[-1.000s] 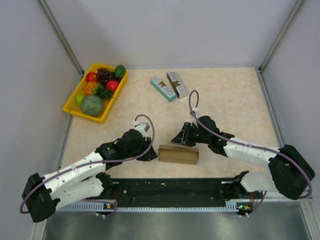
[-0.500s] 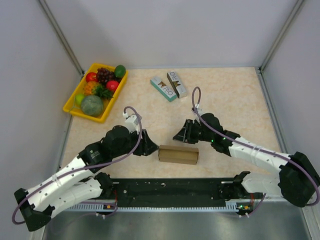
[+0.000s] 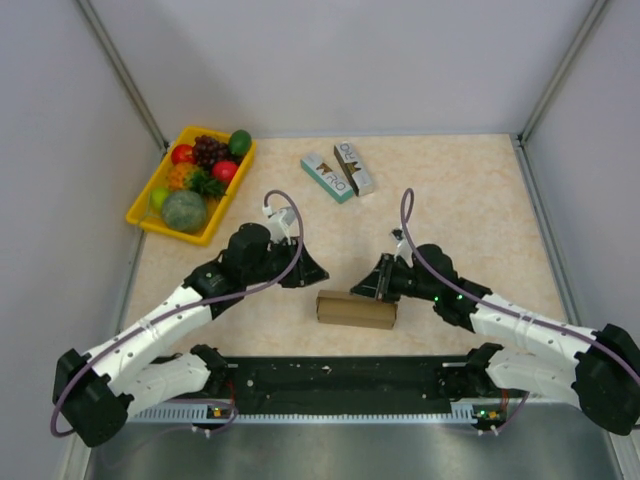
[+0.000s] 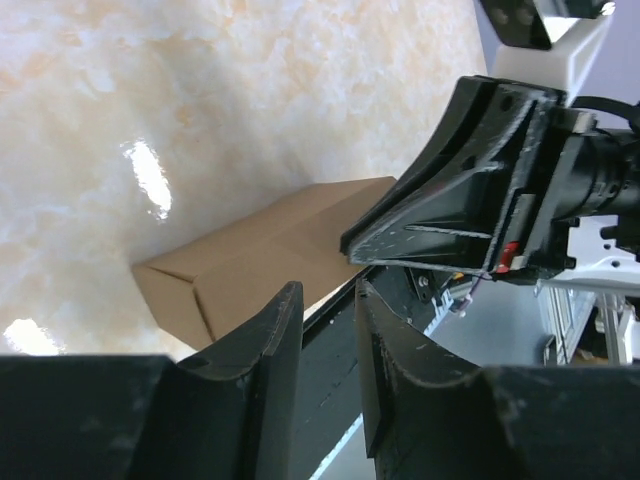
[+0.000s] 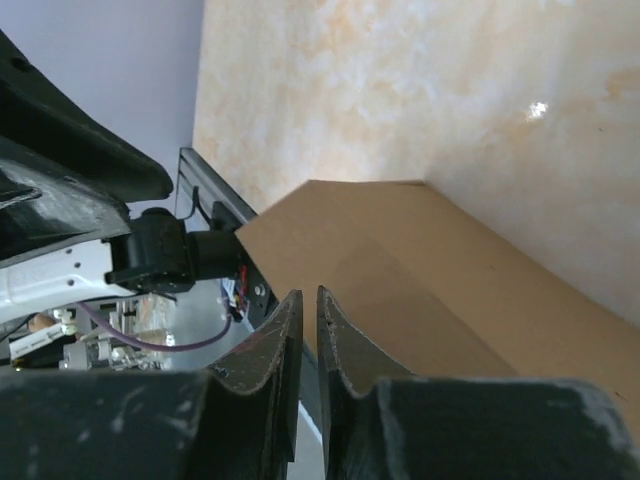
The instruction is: Fold the paper box
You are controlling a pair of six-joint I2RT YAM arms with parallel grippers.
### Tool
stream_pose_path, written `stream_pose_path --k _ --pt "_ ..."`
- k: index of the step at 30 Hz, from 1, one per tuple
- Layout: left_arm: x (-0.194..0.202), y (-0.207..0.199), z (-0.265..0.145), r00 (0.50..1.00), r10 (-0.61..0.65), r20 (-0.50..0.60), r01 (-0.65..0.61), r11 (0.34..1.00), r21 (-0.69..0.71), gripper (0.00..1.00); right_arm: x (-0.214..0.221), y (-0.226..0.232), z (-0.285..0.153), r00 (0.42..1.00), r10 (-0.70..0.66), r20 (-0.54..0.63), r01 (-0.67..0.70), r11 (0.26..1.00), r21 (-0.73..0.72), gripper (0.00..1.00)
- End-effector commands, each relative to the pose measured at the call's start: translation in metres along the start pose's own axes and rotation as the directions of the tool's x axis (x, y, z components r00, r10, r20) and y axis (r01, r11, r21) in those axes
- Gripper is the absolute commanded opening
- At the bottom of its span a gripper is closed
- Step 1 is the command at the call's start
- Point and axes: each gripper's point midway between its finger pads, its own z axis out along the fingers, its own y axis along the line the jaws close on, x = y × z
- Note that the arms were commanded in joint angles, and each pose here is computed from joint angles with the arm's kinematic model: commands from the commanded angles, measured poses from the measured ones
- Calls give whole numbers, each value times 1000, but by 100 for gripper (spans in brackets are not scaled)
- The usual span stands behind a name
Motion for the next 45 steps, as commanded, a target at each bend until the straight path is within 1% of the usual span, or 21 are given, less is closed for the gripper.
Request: stream_pose_path --k 1,4,7,12,13,16,18,21,26,27,29,31,32,33,34,35,37,38,39,42,45 --pt "4 -16 15 999 15 -48 -9 993 120 30 -3 13 0 1000 2 31 0 997 -77 9" --pt "15 -13 22 995 -2 -101 14 992 127 26 5 1 -2 999 12 32 -10 998 -63 9" --pt "28 -6 25 995 -20 -102 35 989 140 25 8 -8 -4 999 9 43 -7 999 -44 8" --pt "56 20 30 989 -65 -133 78 992 99 24 14 -22 -4 999 12 44 -11 1000 -18 8" --pt "54 19 30 991 -62 -115 75 991 109 24 17 -25 -3 999 18 38 -17 1000 -14 8" --pt "65 30 31 989 -74 -126 86 992 89 24 15 -24 -2 999 6 39 -5 1000 -15 8" --pt "64 30 31 990 -72 -122 83 993 89 24 14 -25 -2 999 -1 36 1 1000 5 8" --pt "55 28 33 993 -50 -103 59 995 81 27 0 -13 -2 997 -56 47 55 998 20 9" --pt "37 17 36 995 1 -101 5 998 66 37 -20 -1 -3 986 -163 32 160 984 79 15" --pt "35 16 37 995 10 -104 -4 998 62 39 -17 -9 -1 986 -165 -6 165 980 110 16" --pt "29 15 35 993 39 -109 -35 999 39 41 -19 -8 -2 976 -211 -49 216 967 135 20" --pt "16 14 27 996 70 -58 -70 998 10 45 -22 -4 -3 964 -257 -70 264 954 139 23" --pt "16 19 21 995 84 -60 -85 996 -14 48 -20 -7 -6 961 -259 -92 271 950 156 25" --pt "10 22 16 996 89 -32 -91 995 -52 50 -19 -6 -8 959 -266 -103 279 948 155 26" --pt "2 17 6 994 113 5 -113 993 -46 52 -20 -1 -10 954 -280 -109 295 944 150 27" --pt "0 21 0 991 132 20 -130 989 -67 56 -17 -1 -12 953 -280 -121 296 943 151 30" --pt "-1 24 -12 988 146 50 -142 987 -80 60 -12 10 -18 951 -288 -116 301 946 121 34" --pt "-2 25 -16 987 146 59 -142 987 -77 63 -11 14 -21 953 -284 -106 295 949 108 38" --pt "-2 24 -19 988 143 62 -139 988 -69 65 -11 19 -23 955 -281 -94 289 953 91 41" --pt "5 21 -15 994 107 30 -106 994 -31 67 -14 35 -34 964 -261 -43 262 964 39 47" --pt "14 20 -4 998 63 8 -63 998 20 67 -5 46 -36 973 -223 -60 221 974 -39 47"
